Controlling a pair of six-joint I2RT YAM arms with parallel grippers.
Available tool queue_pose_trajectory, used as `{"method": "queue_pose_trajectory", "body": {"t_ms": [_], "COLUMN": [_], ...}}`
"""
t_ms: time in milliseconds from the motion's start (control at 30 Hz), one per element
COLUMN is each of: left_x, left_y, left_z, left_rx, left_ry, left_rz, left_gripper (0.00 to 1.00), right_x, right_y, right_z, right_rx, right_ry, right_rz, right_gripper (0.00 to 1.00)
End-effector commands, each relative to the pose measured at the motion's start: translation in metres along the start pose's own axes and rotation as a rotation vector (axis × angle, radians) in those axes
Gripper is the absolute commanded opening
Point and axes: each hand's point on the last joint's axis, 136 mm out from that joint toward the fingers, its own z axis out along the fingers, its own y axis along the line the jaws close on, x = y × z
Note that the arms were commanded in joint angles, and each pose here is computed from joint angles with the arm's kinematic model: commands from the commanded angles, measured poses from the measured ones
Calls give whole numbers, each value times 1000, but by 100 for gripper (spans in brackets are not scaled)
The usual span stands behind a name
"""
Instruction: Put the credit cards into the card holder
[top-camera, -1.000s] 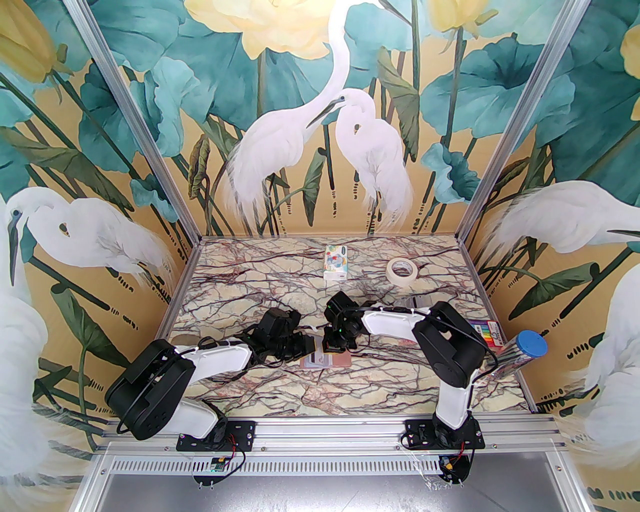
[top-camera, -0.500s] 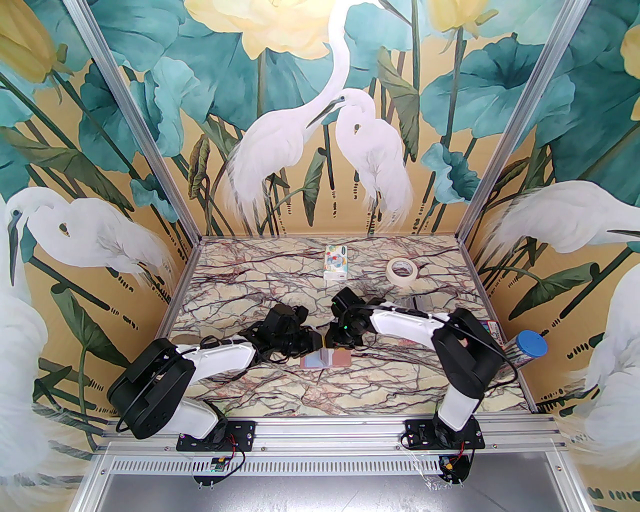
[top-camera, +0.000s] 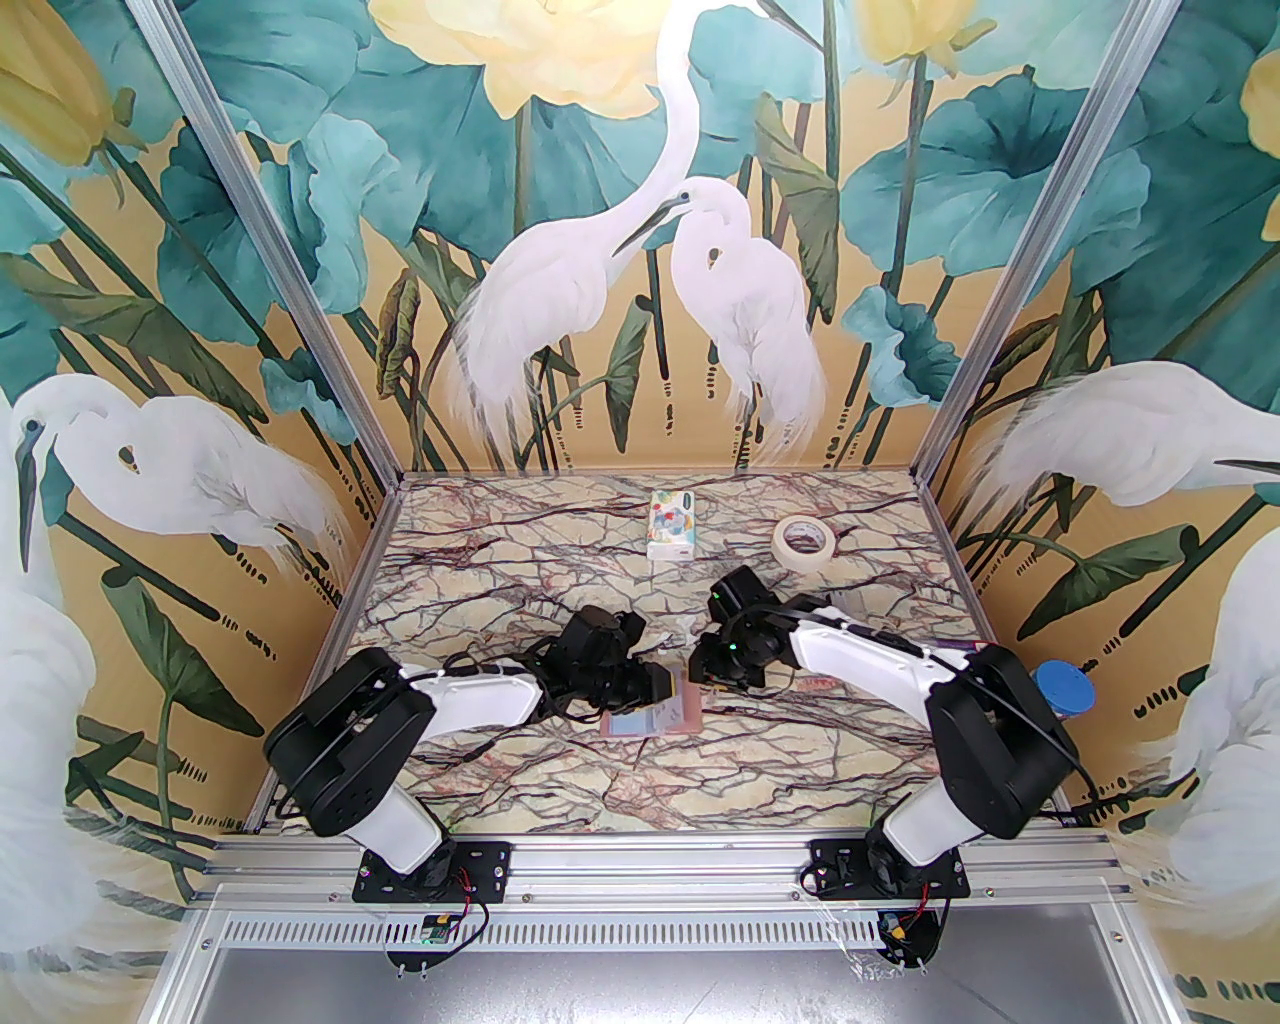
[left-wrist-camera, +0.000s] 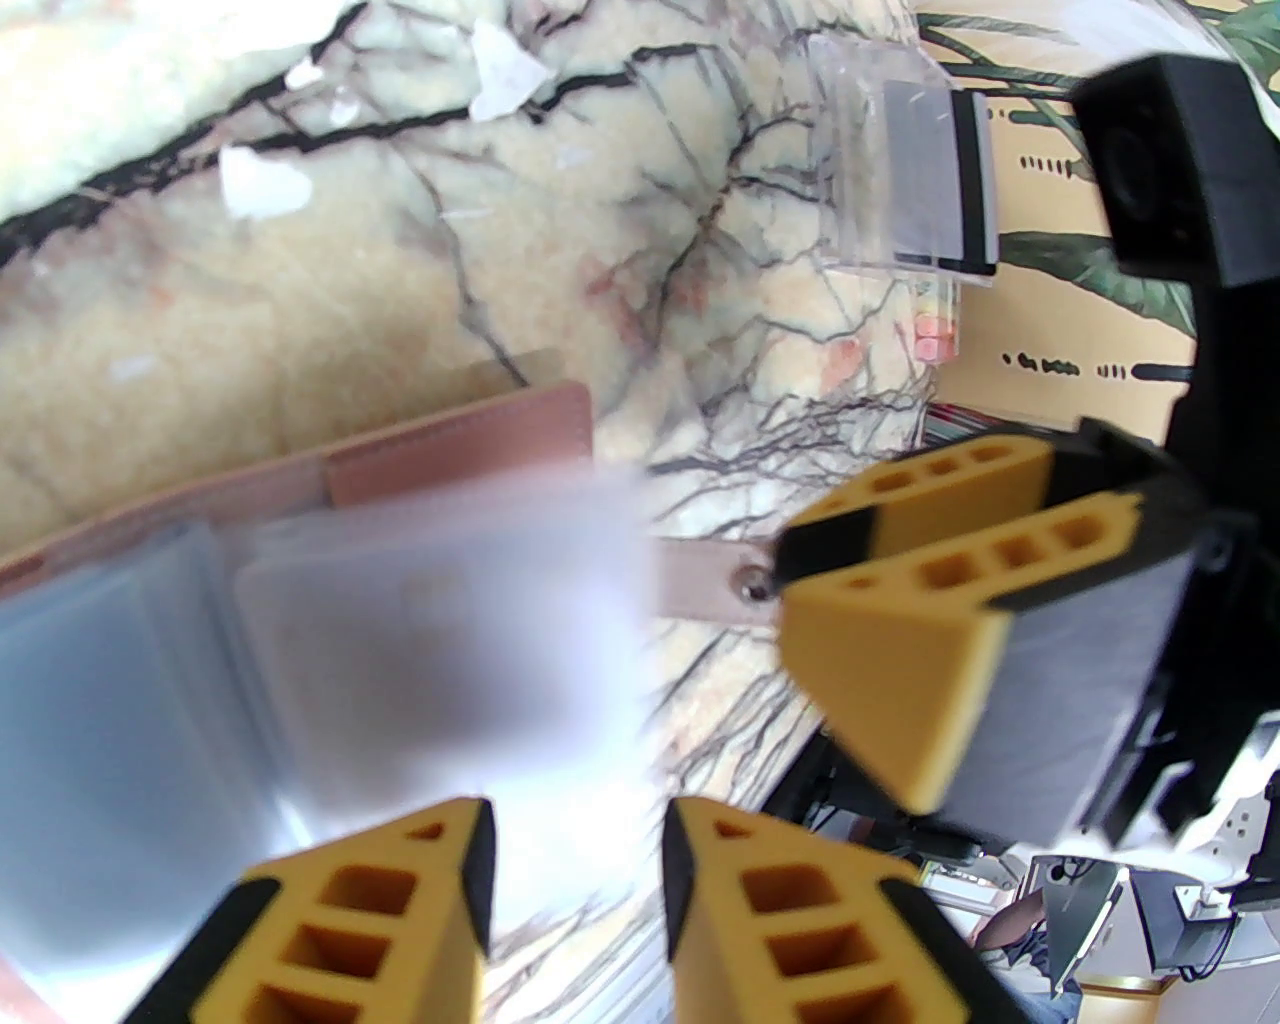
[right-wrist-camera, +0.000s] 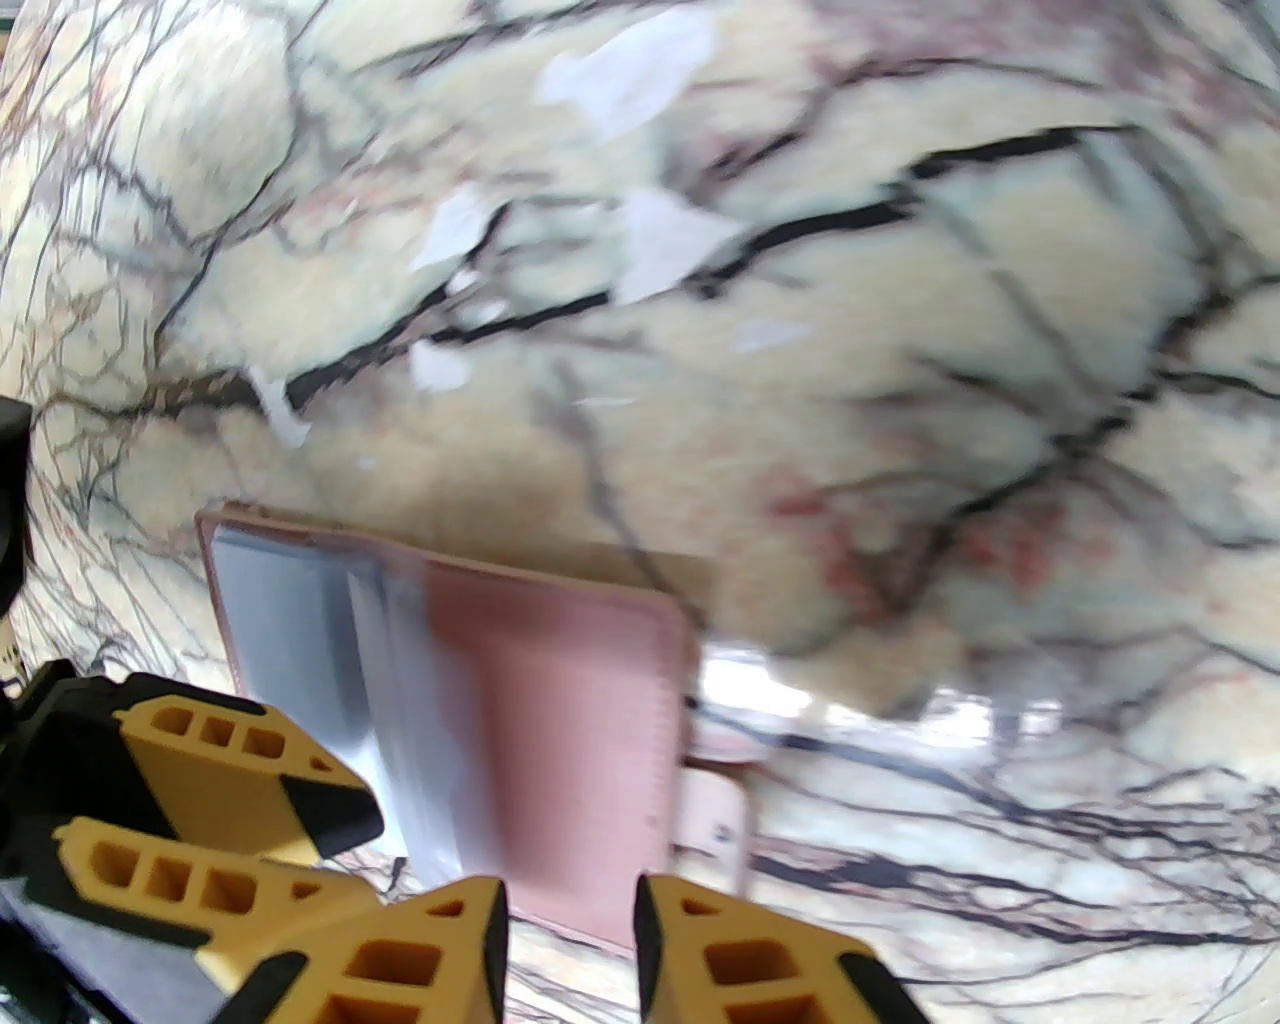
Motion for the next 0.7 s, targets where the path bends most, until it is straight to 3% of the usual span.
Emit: {"method": "queue_pose_trajectory", "body": {"t_ms": [0, 400, 667], "left_x": [-5, -9, -7], "left_y": [-11, -18, 2], "left_z": [7, -9, -35], "left_rx": [28, -2, -62], "left_ry": [-1, -39, -90], "left_rz": [12, 54, 25], "left_gripper": [36, 36, 35], "right_x": [3, 4, 2], "right_y": [-7, -5, 14], "right_z": [-6, -10, -16], "right_rx": [18, 0, -76], "right_ry": [-15, -23, -37], "right_rz": [-2, -7, -26], "right_gripper": [28, 27, 25]}}
